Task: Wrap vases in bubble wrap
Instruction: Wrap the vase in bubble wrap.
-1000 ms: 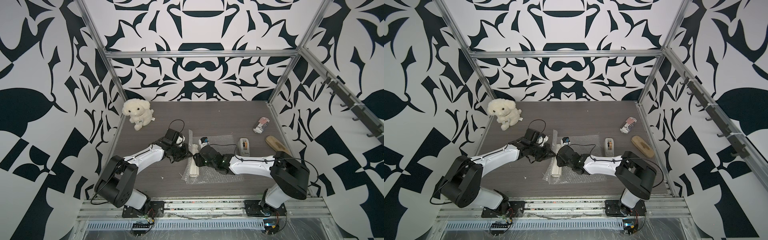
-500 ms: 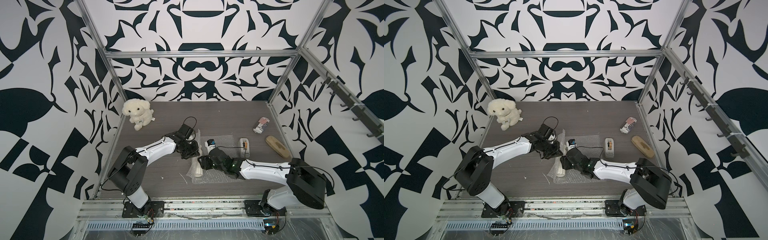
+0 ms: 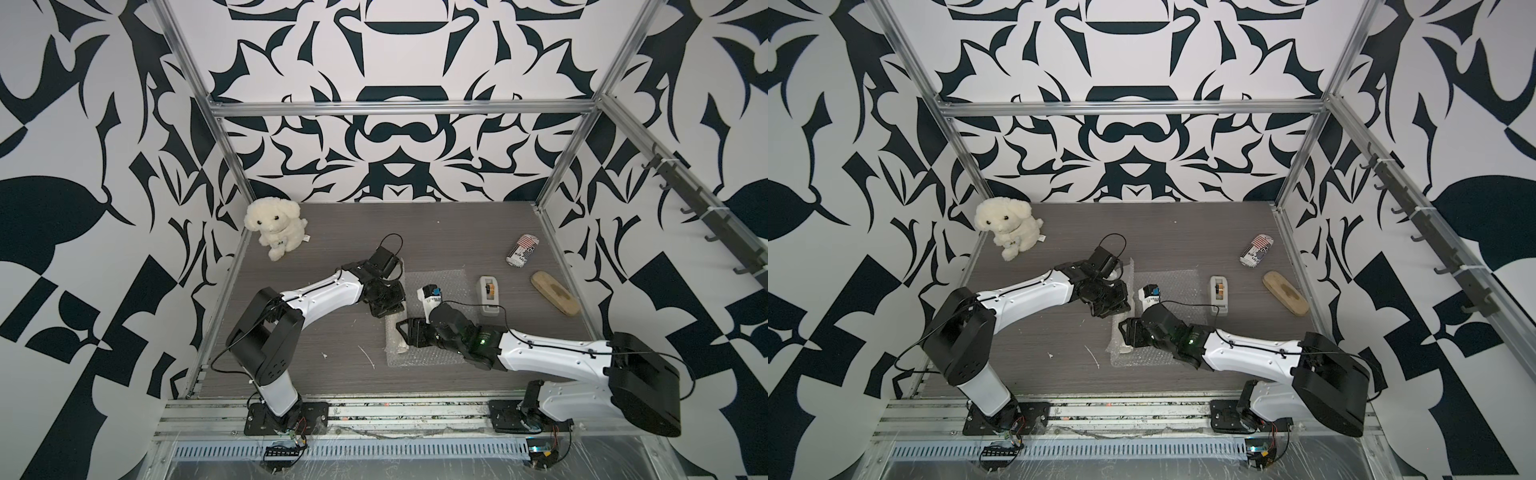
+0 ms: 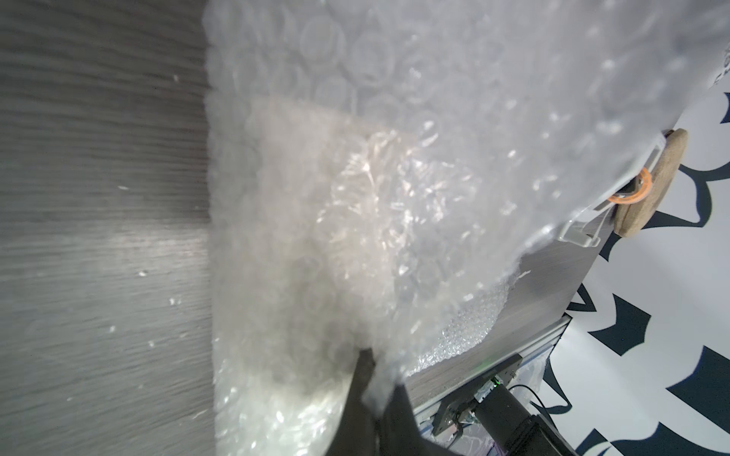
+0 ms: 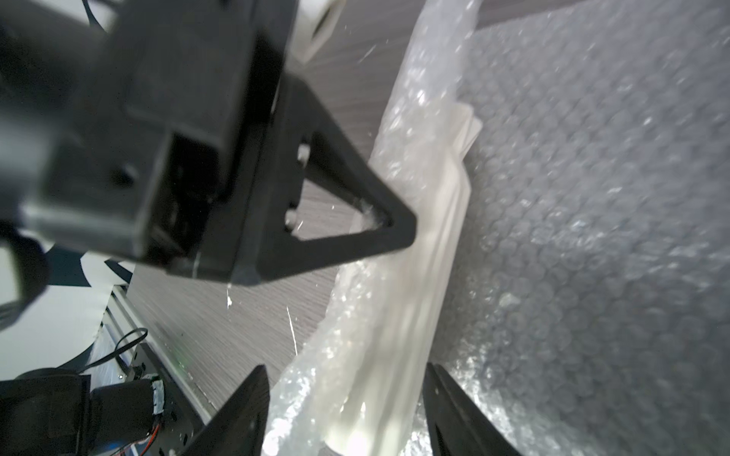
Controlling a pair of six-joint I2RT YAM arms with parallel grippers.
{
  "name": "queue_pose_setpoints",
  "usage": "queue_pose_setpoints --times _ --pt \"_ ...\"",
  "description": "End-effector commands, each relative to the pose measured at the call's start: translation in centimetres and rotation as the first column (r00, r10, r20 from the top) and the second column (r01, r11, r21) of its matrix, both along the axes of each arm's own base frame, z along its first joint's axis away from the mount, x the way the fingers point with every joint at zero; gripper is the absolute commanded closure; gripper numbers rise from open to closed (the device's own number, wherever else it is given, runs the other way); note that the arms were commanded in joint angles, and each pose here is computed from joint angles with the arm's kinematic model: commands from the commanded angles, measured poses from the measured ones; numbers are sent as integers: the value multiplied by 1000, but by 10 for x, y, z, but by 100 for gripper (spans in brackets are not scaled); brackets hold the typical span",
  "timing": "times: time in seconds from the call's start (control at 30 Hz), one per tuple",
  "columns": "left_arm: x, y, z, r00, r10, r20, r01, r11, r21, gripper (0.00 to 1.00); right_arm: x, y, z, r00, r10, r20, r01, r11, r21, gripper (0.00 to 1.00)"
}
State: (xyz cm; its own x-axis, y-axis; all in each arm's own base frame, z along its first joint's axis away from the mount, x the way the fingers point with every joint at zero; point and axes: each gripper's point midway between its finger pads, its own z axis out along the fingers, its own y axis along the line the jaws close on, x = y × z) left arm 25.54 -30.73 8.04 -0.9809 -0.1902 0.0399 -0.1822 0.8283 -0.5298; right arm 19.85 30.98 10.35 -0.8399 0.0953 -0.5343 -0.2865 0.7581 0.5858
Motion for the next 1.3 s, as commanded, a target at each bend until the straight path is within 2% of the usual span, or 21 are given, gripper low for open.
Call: queue_pose_setpoints --times 0.0,0.13,0.27,0.37,0.43,0.5,0.67,0.9,1.0,1.13,1.27 --pt "-3 18 -25 998 46 -37 -41 991 128 100 4 14 12 1000 -13 -4 13 999 43 35" --pt "-2 18 -25 998 48 -31 -43 990 136 100 8 16 5 1000 -30 -3 30 999 13 38" --pt "0 17 -20 999 40 -8 -39 991 126 100 15 6 -3 997 -69 16 70 996 -53 49" --pt "1 16 -18 1000 31 0 -31 993 118 97 16 -2 -4 995 -94 28 96 993 -63 70" --pt "2 16 -17 1000 30 6 -31 992 120 93 19 -9 -4 991 -122 48 125 989 -74 88" --pt "4 14 -15 1000 28 14 -29 993 112 87 18 -11 -5 992 -119 53 123 989 -81 100" --pt "10 5 -4 999 12 36 -15 997 73 75 17 -20 -14 991 -119 58 126 983 -132 100" --pt "27 -4 38 992 -6 129 5 1000 8 42 19 -29 -21 992 -102 81 115 977 -182 100" --pt "37 5 63 982 28 187 -28 1000 -3 34 20 -30 -21 993 -83 87 99 976 -195 100" --pt "38 40 77 960 124 253 -146 987 68 30 23 -31 -25 995 -74 74 88 975 -203 100" --pt "25 65 57 946 206 251 -237 967 97 30 25 -30 -26 998 -39 46 47 980 -194 100"
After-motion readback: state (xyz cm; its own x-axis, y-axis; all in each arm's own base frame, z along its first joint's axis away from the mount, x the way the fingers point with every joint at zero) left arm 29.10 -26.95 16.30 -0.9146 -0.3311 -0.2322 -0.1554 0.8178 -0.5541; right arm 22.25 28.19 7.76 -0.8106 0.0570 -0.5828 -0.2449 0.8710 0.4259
